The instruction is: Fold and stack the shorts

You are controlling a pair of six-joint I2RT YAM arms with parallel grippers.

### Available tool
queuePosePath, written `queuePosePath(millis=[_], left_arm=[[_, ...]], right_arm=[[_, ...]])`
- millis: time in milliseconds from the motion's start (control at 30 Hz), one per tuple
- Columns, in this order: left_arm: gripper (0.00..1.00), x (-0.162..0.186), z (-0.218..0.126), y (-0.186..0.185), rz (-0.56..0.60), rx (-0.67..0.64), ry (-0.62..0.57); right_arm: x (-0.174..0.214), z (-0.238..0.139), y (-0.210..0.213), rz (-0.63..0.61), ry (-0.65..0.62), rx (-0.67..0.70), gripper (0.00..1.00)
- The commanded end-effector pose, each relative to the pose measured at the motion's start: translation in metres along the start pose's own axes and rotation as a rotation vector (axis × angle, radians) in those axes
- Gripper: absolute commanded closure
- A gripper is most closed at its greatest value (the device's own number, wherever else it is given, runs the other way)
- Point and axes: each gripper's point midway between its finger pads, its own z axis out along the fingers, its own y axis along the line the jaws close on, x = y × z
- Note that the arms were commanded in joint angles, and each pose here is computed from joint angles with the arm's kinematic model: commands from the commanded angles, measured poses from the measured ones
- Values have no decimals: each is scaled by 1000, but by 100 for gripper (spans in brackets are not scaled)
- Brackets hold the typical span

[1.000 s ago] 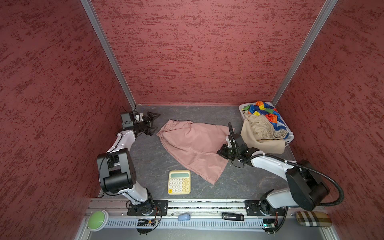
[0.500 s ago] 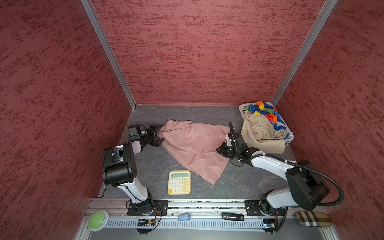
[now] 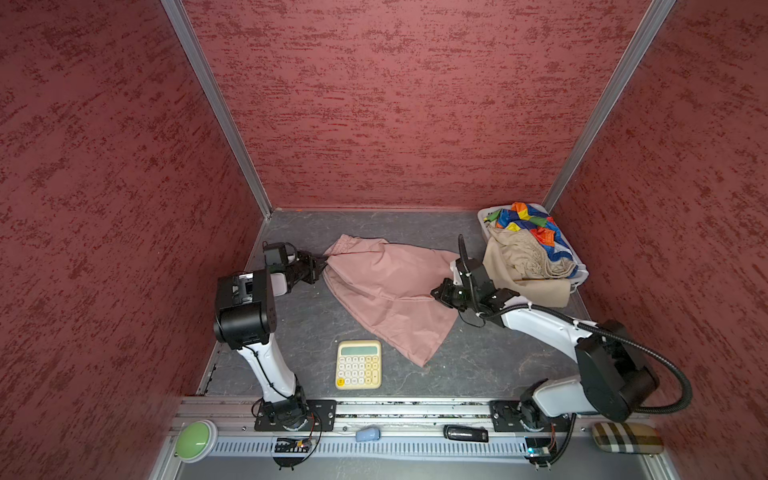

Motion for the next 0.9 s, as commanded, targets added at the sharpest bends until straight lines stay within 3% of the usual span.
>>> queuePosePath(millis=[0, 133, 233, 367, 533, 700, 867], left_arm=[[100, 1, -1, -55, 124, 123, 18], [100, -4, -7, -92, 209, 138, -3], [100, -16, -5, -90, 259, 96, -20], [100, -32, 1, -60, 238, 42, -28], [100, -28, 3, -14, 173, -9, -8], [100, -21, -5, 28, 122, -48, -5], [100, 1, -11, 39, 118, -57, 8]], right_arm=[[-31, -30, 41, -61, -92, -48, 100], [-18, -44, 61, -68, -88, -66, 100], [16, -28, 56, -30, -32, -75, 100], [66, 5, 37, 20, 74, -58, 100], [97, 32, -14, 79, 139, 25, 100], [84, 42, -54, 74, 144, 105, 100], [11, 42, -85, -5, 75, 207, 100]])
